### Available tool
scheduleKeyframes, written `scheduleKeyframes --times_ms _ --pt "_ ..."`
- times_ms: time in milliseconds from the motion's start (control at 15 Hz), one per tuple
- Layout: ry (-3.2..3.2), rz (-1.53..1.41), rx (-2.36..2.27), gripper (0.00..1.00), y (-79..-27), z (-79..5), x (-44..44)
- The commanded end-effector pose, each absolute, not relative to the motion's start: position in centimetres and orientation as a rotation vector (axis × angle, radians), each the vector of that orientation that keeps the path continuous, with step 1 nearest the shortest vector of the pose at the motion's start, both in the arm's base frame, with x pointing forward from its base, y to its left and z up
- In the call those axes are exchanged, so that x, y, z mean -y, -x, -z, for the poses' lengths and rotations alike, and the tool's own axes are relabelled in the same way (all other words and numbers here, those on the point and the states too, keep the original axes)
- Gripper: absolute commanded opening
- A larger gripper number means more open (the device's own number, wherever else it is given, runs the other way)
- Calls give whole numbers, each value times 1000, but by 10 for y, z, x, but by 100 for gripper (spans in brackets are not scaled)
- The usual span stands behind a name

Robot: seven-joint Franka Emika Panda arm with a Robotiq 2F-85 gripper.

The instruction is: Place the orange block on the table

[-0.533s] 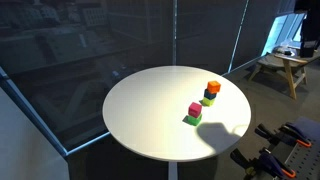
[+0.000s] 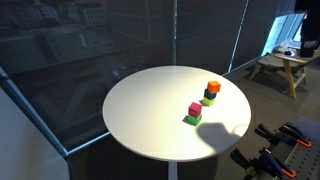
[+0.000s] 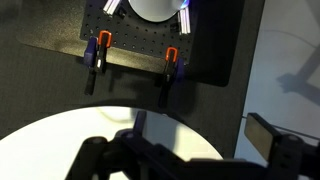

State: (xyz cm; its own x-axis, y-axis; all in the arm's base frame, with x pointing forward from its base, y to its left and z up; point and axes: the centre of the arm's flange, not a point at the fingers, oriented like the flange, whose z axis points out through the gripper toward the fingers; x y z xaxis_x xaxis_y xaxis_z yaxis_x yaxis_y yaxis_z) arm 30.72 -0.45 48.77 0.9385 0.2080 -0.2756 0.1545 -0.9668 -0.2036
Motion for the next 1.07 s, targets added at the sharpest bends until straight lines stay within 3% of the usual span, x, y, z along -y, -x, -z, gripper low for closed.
scheduleKeyframes --times_ms 0,333,1000 --pt "2916 -443 275 100 -307 -488 4" --pt "2950 -393 262 100 -314 -489 4" --pt "3071 37 164 100 -368 -498 9"
